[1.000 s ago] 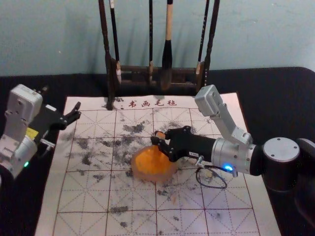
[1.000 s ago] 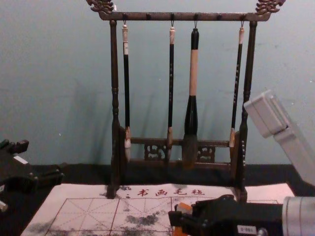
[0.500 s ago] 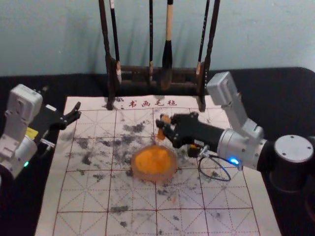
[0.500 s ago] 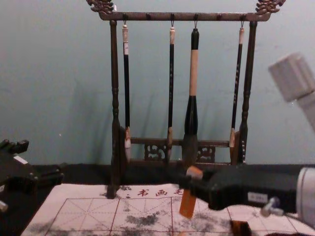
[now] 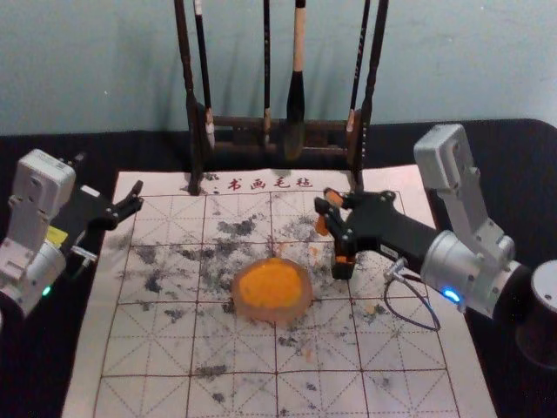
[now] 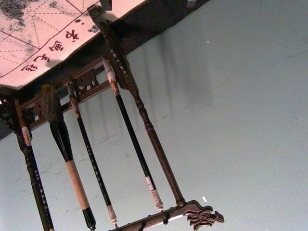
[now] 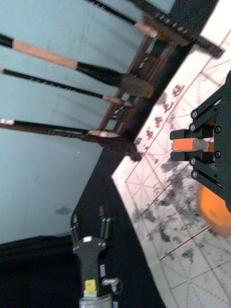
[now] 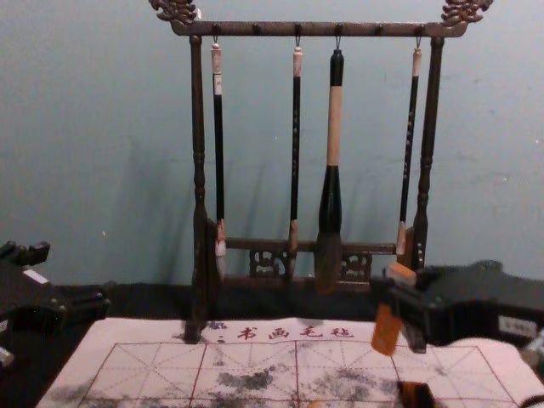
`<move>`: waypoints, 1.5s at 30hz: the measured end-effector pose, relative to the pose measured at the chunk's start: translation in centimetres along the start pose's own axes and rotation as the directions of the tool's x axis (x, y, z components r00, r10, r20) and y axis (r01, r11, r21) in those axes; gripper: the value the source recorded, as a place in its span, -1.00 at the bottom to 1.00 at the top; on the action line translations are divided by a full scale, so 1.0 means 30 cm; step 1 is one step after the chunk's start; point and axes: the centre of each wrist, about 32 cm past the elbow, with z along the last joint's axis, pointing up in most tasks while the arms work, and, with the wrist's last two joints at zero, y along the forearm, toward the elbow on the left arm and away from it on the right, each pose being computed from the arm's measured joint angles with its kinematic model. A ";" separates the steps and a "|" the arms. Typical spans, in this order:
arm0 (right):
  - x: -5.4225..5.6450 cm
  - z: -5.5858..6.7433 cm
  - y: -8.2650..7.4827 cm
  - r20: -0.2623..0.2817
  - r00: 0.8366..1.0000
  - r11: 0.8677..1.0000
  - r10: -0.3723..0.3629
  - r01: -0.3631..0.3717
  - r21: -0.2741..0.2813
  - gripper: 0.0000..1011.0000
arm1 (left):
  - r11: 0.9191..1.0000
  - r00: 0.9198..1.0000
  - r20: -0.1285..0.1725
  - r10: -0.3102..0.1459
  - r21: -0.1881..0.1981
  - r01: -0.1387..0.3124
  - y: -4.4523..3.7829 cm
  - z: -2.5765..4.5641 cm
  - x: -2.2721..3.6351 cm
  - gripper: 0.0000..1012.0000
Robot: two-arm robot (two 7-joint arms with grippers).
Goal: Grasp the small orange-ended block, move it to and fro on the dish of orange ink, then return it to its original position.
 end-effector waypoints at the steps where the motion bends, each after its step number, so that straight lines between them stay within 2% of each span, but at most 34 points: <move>1: -0.002 -0.006 -0.010 -0.001 1.000 1.000 -0.008 0.008 -0.010 -0.78 | 1.000 1.000 0.000 0.000 0.000 0.000 0.000 0.000 0.000 0.98; 11: -0.018 -0.049 -0.057 -0.017 0.999 0.998 -0.041 0.040 -0.057 -0.78 | 1.000 1.000 0.000 0.000 0.000 0.000 0.000 0.000 0.000 0.98; 24: -0.015 -0.069 -0.075 -0.043 0.995 0.994 -0.086 0.083 -0.073 -0.78 | 1.000 1.000 0.000 0.000 0.000 0.000 0.000 0.000 0.000 0.98; 45: 0.015 -0.099 -0.031 -0.079 0.992 0.993 -0.103 0.098 -0.066 -0.78 | 1.000 1.000 0.000 0.000 0.000 0.000 0.000 0.000 0.000 0.98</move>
